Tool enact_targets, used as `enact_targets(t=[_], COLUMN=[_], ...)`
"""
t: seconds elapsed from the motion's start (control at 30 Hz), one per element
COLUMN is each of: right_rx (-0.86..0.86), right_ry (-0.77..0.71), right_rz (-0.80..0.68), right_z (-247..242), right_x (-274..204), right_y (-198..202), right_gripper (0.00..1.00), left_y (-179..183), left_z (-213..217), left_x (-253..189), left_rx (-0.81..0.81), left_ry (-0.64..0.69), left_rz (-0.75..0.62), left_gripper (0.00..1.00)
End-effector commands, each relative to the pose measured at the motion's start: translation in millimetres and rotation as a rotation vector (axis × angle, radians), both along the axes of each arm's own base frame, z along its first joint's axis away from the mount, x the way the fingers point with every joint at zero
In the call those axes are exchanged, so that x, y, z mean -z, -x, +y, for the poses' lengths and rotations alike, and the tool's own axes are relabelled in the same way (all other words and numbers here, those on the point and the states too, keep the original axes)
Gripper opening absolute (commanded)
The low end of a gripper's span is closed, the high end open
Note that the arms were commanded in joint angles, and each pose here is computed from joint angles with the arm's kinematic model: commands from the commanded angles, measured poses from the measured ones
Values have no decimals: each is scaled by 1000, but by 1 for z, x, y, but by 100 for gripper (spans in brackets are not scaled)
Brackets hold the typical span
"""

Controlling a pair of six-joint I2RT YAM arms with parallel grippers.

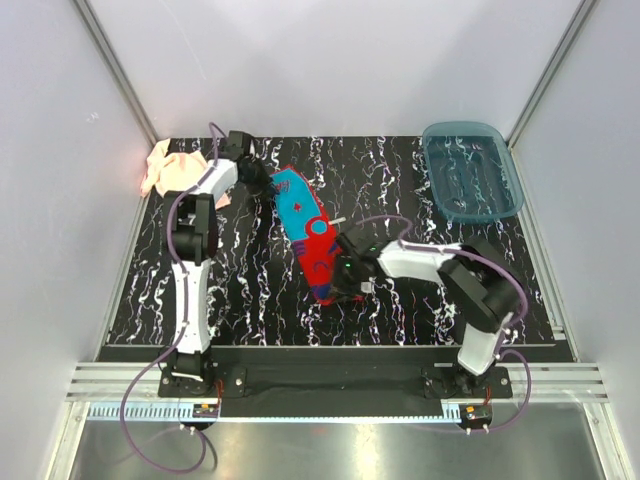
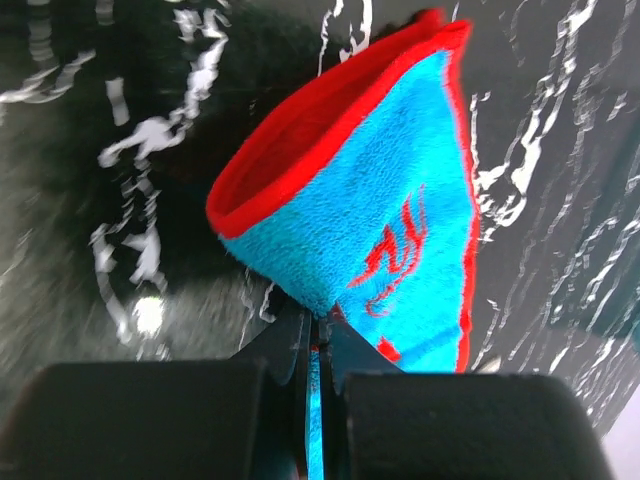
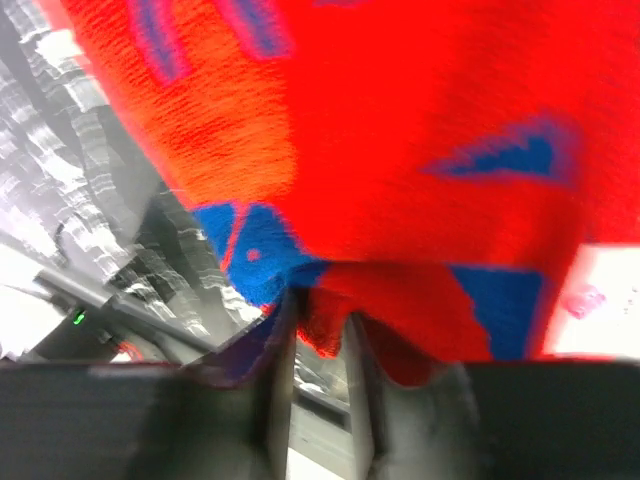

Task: Roll the towels
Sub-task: Fold the towel

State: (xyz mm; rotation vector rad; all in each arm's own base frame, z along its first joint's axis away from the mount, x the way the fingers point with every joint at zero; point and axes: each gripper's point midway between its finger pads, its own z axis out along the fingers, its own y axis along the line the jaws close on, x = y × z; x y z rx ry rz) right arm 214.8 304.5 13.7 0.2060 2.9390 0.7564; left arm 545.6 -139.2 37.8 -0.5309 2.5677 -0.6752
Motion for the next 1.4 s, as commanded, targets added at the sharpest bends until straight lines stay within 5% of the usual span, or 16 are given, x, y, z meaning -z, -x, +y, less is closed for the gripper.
enact_targets(t=[0.0, 0.1, 0.17, 0.2, 0.23, 0.33, 0.43, 0.67, 0.87, 1.07, 1.23, 1.37], right_rx=[-49, -146, -181, -189, -202, -203, -214, -235, -120, -36, 41, 106], right_ry=[-45, -80, -84, -83, -83, -70, -24, 47, 116, 113, 32, -56], right_rz=[7, 22, 22, 21, 20, 3, -12, -99, -143, -162, -209, -248], right_z=[53, 96, 115, 119, 124, 120, 105, 75, 12, -5, 5, 7], right_x=[4, 3, 4, 3, 2, -5, -15, -55, -62, -49, -42, -39], right_y=[7, 17, 17, 19, 23, 25, 31, 60, 80, 79, 47, 18], right_gripper=[34, 39, 41, 44, 53, 63, 99, 100, 100, 100, 98, 87], left_y=[9, 7, 7, 7, 7, 2, -8, 2, 76, 181, 234, 258], left_z=[-13, -17, -16, -14, -9, 2, 13, 39, 33, -1, -19, -16], left_x=[-3, -3, -4, -7, -8, -22, -53, -111, -144, -114, -86, -77], left_rx=[104, 136, 159, 170, 166, 176, 171, 108, 96, 134, 162, 185], left_ry=[37, 55, 39, 27, -4, -67, -102, -204, -178, -114, -65, -75], left_rz=[49, 38, 24, 12, 11, -31, -102, -194, -247, -240, -225, -209], left_gripper=[0, 2, 13, 21, 45, 77, 94, 99, 98, 92, 91, 90])
